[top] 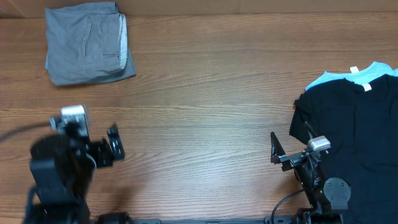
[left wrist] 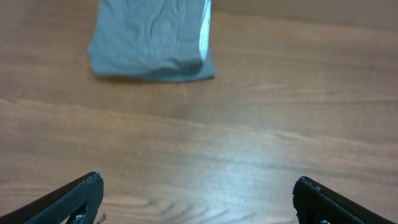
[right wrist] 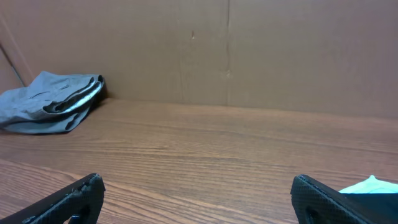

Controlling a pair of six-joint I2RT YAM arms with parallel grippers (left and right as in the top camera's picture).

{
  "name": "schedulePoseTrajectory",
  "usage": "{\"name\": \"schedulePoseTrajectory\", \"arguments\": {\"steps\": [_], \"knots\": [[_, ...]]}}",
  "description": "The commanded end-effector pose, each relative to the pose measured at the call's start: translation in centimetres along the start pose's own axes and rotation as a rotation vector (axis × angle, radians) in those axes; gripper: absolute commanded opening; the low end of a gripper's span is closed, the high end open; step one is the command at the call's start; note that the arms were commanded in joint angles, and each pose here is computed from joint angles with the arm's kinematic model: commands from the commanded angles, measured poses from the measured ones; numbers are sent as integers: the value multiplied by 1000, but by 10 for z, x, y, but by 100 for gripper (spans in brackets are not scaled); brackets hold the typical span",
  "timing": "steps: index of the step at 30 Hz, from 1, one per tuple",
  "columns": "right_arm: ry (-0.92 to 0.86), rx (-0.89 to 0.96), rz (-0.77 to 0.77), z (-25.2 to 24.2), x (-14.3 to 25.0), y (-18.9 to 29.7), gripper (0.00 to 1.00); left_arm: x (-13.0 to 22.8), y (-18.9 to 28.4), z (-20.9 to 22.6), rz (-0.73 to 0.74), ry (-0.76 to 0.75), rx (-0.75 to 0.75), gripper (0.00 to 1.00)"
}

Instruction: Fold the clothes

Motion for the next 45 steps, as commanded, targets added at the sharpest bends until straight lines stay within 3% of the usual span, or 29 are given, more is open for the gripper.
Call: {"name": "schedulePoseTrajectory", "arguments": {"steps": [1, 4, 11, 21, 29, 39, 41, 45], "knots": [[5, 5, -6, 0, 2, 0, 100, 36, -6, 0, 22, 12, 6, 100], [5, 5, -6, 0, 2, 0, 100, 56, -12, -2, -12, 10, 33, 100], [5, 5, -6, 0, 2, 0, 100, 47, -21, -29, -471, -206, 272, 100], [5, 5, -6, 0, 2, 0, 100, 65, -42, -28, -756, -46, 317, 100], [5, 5, -6, 0, 2, 0, 100, 75, -63, -21, -815, 22, 280, 100], [5, 5, -6, 0, 2, 0, 100, 108, -98, 8, -619, 257, 30, 100], [5, 5, -6, 0, 2, 0, 100, 116, -103, 10, -565, 235, 0, 100], [5, 5, -6, 0, 2, 0, 100, 116, -104, 7, -561, 45, -20, 100]]}}
Point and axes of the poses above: each gripper's point midway between its finger pads, its own y axis back along the fingers, its own z axis along the line the jaws close on, x = y × z, the point moved 7 cm from there along y, back along the fingers, and after that the axes turned 3 degrees about -y, right-handed, at the moved point
